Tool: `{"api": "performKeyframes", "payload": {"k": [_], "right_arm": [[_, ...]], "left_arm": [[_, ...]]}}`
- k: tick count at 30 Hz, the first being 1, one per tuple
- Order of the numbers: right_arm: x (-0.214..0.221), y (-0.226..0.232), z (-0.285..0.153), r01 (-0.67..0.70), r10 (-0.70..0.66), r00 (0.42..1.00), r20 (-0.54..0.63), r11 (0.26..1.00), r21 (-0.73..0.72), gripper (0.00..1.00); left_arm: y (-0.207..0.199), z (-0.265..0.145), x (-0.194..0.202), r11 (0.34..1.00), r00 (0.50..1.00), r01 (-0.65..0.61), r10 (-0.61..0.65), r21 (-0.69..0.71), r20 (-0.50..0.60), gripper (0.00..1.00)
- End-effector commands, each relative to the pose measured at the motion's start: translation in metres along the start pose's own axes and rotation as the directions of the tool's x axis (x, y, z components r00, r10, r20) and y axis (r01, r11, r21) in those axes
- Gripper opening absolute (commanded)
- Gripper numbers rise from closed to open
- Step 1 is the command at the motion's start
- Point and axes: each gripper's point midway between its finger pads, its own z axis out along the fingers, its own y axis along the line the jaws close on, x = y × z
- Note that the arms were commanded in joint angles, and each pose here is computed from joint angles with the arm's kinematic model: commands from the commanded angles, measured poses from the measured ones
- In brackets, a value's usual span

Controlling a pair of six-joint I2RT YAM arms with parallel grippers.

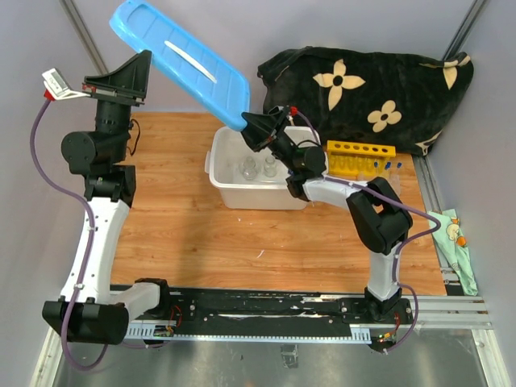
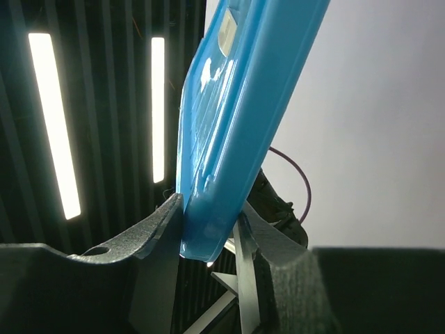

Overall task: Organize the chemistry lab equipment
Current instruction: Close the lid of the storage box.

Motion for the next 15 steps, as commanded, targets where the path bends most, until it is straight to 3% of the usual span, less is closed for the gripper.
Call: {"api": "performKeyframes", "payload": {"k": [1, 3, 4, 5, 8, 9, 15], "right_arm": [[0.003, 0.048, -0.008, -0.051, 0.050, 0.999, -0.019, 0.996, -0.068, 0.01], [0.001, 0.053, -0.013, -0.012, 0.011, 1.000, -0.012, 0.998, -0.065, 0.01], [0.000, 0.055, -0.016, 0.007, -0.008, 1.000, -0.012, 0.998, -0.061, 0.01], [0.000, 0.056, -0.019, 0.023, -0.024, 1.000, -0.014, 0.998, -0.055, 0.01], [-0.004, 0.061, -0.028, 0.087, -0.088, 0.996, -0.017, 0.995, -0.039, 0.01], [-0.006, 0.061, -0.032, 0.101, -0.101, 0.995, -0.014, 0.994, -0.030, 0.01], [-0.031, 0.066, -0.063, 0.184, -0.185, 0.983, 0.012, 0.982, 0.038, 0.01]], "left_arm": [[-0.016, -0.019, -0.004, 0.999, 1.000, -0.030, 0.030, 0.011, 0.005, 0.00], [-0.010, -0.027, -0.002, 0.999, 0.999, -0.043, 0.043, -0.022, 0.000, 0.06], [-0.007, -0.031, 0.000, 0.998, 0.999, -0.051, 0.051, -0.037, -0.004, 0.16], [-0.004, -0.035, 0.000, 0.997, 0.998, -0.058, 0.058, -0.051, -0.007, 0.31], [0.009, -0.049, 0.004, 0.988, 0.996, -0.086, 0.083, -0.127, -0.027, 0.90], [0.014, -0.053, 0.005, 0.982, 0.994, -0.103, 0.098, -0.157, -0.039, 0.98], [0.031, -0.081, 0.012, 0.947, 0.983, -0.173, 0.148, -0.271, -0.112, 0.99]]}}
